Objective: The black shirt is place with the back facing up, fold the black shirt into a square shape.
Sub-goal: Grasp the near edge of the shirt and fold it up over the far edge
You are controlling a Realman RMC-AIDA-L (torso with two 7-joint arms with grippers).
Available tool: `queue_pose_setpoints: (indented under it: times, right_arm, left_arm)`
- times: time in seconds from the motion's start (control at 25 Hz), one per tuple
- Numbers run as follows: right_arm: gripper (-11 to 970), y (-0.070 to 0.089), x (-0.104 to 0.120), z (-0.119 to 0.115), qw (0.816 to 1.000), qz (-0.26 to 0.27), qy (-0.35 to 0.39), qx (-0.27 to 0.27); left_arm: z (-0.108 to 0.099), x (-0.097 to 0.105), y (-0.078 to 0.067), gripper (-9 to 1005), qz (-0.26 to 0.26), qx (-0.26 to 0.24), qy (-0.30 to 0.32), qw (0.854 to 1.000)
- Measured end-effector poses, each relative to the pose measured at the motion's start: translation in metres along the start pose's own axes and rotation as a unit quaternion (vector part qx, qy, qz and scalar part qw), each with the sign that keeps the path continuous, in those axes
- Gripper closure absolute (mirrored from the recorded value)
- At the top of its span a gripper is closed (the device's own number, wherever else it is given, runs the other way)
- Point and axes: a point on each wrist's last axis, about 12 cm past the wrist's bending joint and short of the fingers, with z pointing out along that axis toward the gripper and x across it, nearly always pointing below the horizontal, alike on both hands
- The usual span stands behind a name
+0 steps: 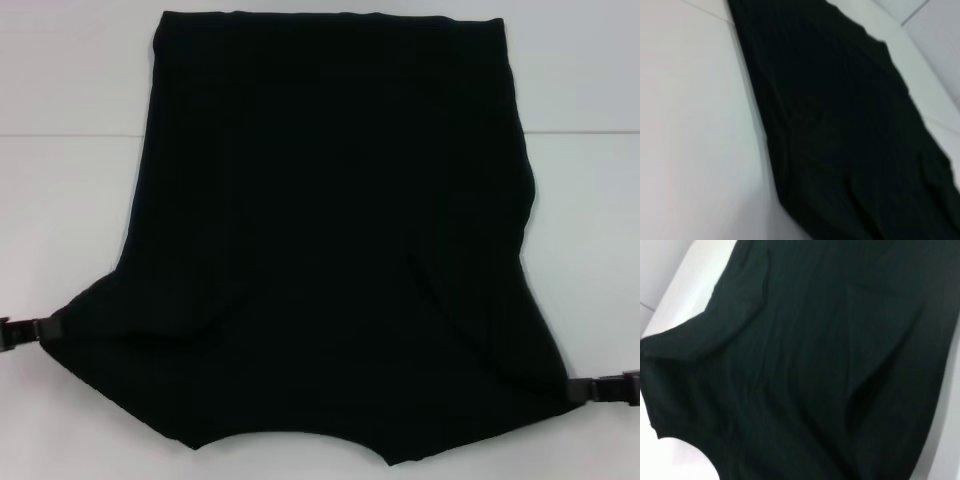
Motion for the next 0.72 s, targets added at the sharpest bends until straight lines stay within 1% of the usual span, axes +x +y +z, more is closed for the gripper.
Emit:
queue_pose_setpoints:
  times: [0.12, 0.2, 0.44, 0.48, 0.52, 0.68, 0.72]
  right_arm:
    - [883, -0.006, 0.013, -0.012, 1.0, -0.005, -0.02, -0.003]
    - [883, -0.008, 0.021, -0.018, 1.0, -0.007, -0.03, -0.004]
    - [883, -0.015, 0.047, -0.035, 0.999, -0.015, -0.045, -0.006]
    - [883, -0.015, 0.052, -0.038, 0.999, -0.016, -0.046, -0.007]
    - [883, -0.016, 0.057, -0.041, 0.999, -0.017, -0.048, -0.009]
    - [882, -0.017, 0.078, -0.051, 0.998, -0.013, -0.053, -0.013]
    - [882, -0.017, 0.08, -0.053, 0.998, -0.014, -0.055, -0.014]
  left_arm:
    - [-0.006, 0.01, -0.002, 958, -0.003, 0.02, -0.005, 1.0]
    - [-0.008, 0.019, -0.004, 958, -0.004, 0.039, -0.002, 0.999]
    - [-0.014, 0.048, -0.008, 958, -0.016, 0.075, 0.002, 0.997]
    - [-0.014, 0.048, -0.008, 958, -0.016, 0.075, 0.002, 0.997]
    - [-0.017, 0.058, -0.01, 958, -0.019, 0.088, 0.006, 0.996]
    - [-0.02, 0.073, -0.012, 958, -0.029, 0.1, 0.008, 0.994]
    - [-0.021, 0.075, -0.012, 958, -0.031, 0.101, 0.008, 0.994]
